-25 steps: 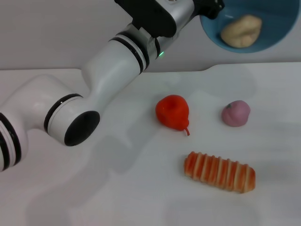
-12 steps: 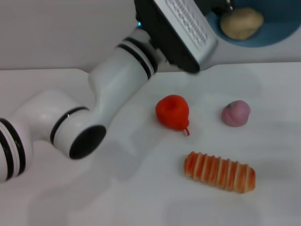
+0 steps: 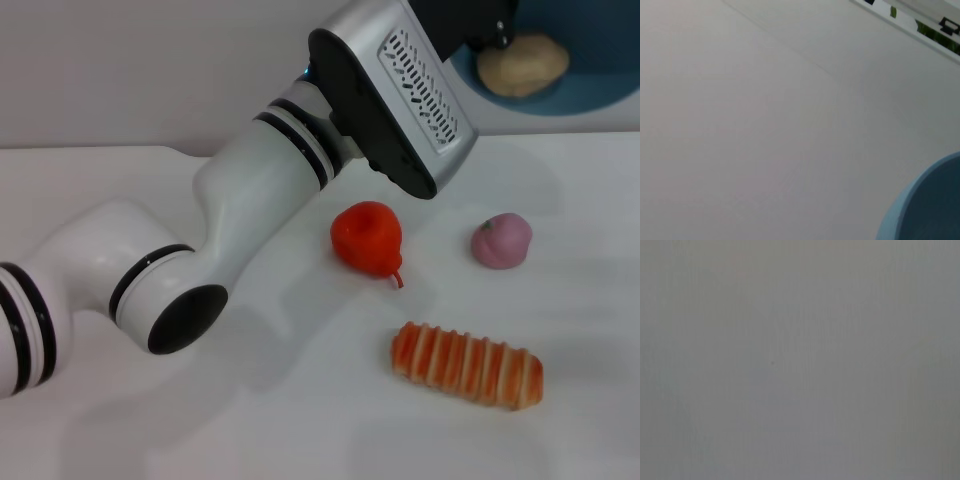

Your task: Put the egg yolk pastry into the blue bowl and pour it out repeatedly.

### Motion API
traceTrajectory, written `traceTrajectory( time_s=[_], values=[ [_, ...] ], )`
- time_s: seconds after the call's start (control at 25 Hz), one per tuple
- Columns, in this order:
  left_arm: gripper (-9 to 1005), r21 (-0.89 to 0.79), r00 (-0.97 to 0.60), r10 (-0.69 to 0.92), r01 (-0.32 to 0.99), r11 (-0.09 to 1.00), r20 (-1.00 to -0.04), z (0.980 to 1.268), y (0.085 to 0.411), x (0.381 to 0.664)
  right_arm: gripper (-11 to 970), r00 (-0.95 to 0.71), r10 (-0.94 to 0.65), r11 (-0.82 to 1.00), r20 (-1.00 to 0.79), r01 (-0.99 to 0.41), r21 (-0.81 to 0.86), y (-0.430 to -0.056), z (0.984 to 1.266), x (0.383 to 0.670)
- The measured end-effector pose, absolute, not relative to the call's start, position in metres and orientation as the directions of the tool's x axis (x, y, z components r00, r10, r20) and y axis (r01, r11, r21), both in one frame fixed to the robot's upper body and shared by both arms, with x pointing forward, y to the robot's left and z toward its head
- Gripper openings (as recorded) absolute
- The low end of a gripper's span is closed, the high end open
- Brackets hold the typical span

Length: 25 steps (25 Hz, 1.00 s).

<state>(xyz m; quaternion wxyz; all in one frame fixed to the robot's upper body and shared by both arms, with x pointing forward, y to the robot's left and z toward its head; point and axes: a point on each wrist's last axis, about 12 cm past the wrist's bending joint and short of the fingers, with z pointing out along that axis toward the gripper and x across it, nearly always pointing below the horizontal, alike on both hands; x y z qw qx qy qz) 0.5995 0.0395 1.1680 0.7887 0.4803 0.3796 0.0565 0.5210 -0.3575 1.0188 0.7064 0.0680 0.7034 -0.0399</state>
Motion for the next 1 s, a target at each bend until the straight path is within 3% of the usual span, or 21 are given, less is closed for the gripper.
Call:
traceTrajectory(
  time_s=[0.12,0.32,0.84,1.0],
  values=[
    [-1,0.817,0.718,0.467,0.246,0.522,-0.515,1.17,0.04,0.601,663,0.006,0.04,0.988,-0.999,0.152,0.04,-0.357,1.019,0.521],
    [-1,0.76,0.662,0.467,0.249,0.6,-0.586,1.177,0.043,0.609,662,0.001,0.041,0.988,-0.999,0.152,0.041,-0.357,1.018,0.52],
    [0,0.752,0.641,0.48,0.244,0.613,-0.599,1.174,0.046,0.61,663,0.006,0.042,0.989,-0.999,0.145,0.042,-0.355,1.019,0.524],
    [0,0.711,0.562,0.483,0.303,0.635,-0.671,1.171,0.047,0.617,664,0.007,0.04,0.99,-0.999,0.138,0.04,-0.354,1.02,0.525]
  ],
)
